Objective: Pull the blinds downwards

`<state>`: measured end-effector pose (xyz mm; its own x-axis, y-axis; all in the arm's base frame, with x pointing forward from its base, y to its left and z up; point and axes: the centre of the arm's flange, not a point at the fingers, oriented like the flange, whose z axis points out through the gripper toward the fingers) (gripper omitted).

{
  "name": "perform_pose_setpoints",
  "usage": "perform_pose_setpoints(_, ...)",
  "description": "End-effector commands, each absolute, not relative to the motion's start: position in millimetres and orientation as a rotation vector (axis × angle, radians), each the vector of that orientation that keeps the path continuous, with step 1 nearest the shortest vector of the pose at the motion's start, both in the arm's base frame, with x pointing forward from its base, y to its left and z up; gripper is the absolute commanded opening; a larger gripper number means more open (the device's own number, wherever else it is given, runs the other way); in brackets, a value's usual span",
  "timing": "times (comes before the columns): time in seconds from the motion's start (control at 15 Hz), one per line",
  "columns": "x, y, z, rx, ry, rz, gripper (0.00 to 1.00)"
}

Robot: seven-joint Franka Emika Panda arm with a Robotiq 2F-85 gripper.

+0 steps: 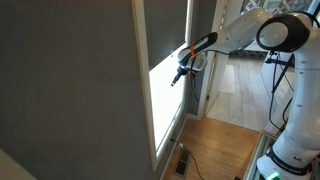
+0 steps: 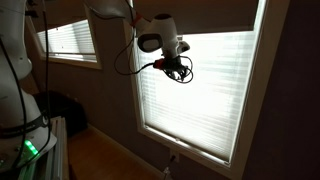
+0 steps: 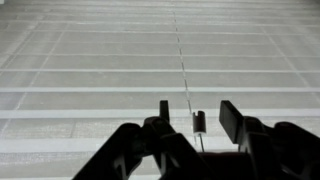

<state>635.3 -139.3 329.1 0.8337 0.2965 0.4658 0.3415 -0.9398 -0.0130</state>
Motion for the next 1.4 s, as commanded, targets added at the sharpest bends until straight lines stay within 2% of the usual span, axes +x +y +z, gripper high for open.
perform_pose_setpoints(0.0, 649, -143, 326, -2.880, -0.504, -0.801, 0.27)
perform_pose_setpoints(0.07, 651, -143, 326, -2.876, -0.503, -0.811, 0.19)
perform_pose_setpoints(0.33, 656, -140, 323, -2.854, -0.499, -0.829, 0.15)
perform_pose_setpoints(0.4, 656, -139, 323, -2.853, -0.504, -0.830, 0.04)
perform_pose_setpoints(0.47, 655, -139, 323, -2.860, -0.503, -0.818, 0.02)
perform_pose_setpoints(1.33, 610, -169, 280, -2.952, -0.417, -0.414, 0.04)
